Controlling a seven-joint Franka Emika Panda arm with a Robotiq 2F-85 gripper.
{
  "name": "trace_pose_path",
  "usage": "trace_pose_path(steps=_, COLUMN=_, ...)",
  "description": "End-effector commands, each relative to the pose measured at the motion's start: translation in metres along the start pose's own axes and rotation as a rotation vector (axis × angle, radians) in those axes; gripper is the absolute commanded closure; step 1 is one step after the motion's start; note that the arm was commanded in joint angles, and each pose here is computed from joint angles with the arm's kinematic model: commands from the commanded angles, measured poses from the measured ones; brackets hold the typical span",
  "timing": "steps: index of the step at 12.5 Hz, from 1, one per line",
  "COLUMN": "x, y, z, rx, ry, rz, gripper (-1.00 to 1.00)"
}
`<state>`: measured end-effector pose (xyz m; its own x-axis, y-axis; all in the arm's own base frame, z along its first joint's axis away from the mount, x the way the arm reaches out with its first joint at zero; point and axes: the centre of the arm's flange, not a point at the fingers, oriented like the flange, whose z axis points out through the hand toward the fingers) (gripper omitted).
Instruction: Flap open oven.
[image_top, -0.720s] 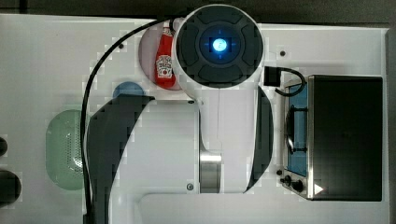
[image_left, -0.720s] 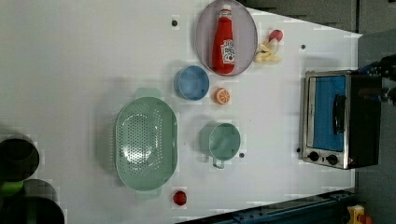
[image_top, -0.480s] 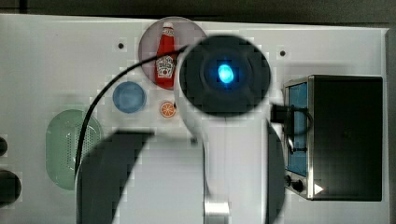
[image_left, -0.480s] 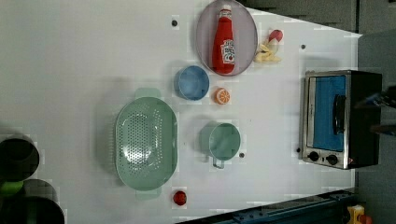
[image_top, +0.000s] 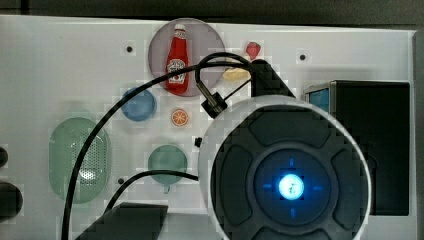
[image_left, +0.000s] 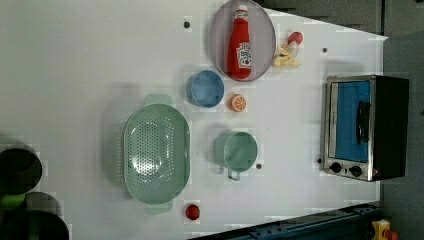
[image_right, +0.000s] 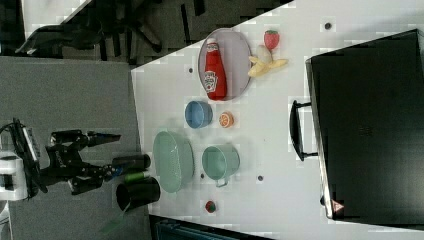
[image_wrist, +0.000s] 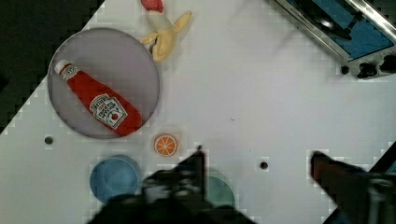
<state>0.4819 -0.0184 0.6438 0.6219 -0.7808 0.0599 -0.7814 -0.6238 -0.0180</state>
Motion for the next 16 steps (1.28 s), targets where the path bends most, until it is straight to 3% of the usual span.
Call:
trace_pose_path(steps=1, x=0.010, y=0.002, z=0.024, rx=-0.044, ry=-0.048, rz=0.055, gripper=0.10)
trace_pose_path(steps=3, x=0.011, y=0.004, z=0.026, rx=-0.047, ry=-0.052, rz=0.057, gripper=0.56)
trace_pose_path(steps=4, x=0.011, y=0.005, z=0.028, rx=-0.052, ry=-0.055, rz=0.059, gripper=0.65)
trace_pose_path(steps=7, x=0.020, y=0.017, z=0.048, rx=-0.086, ry=-0.076, rz=0.044, gripper=0.65)
trace_pose_path(steps=12, x=0.059, y=0.064, z=0.084, rx=-0.076, ry=-0.144, rz=-0.298, gripper=0.65)
trace_pose_path(steps=16, x=0.104, y=0.116, z=0.120, rx=-0.010, ry=-0.124, rz=-0.553, gripper=0.65)
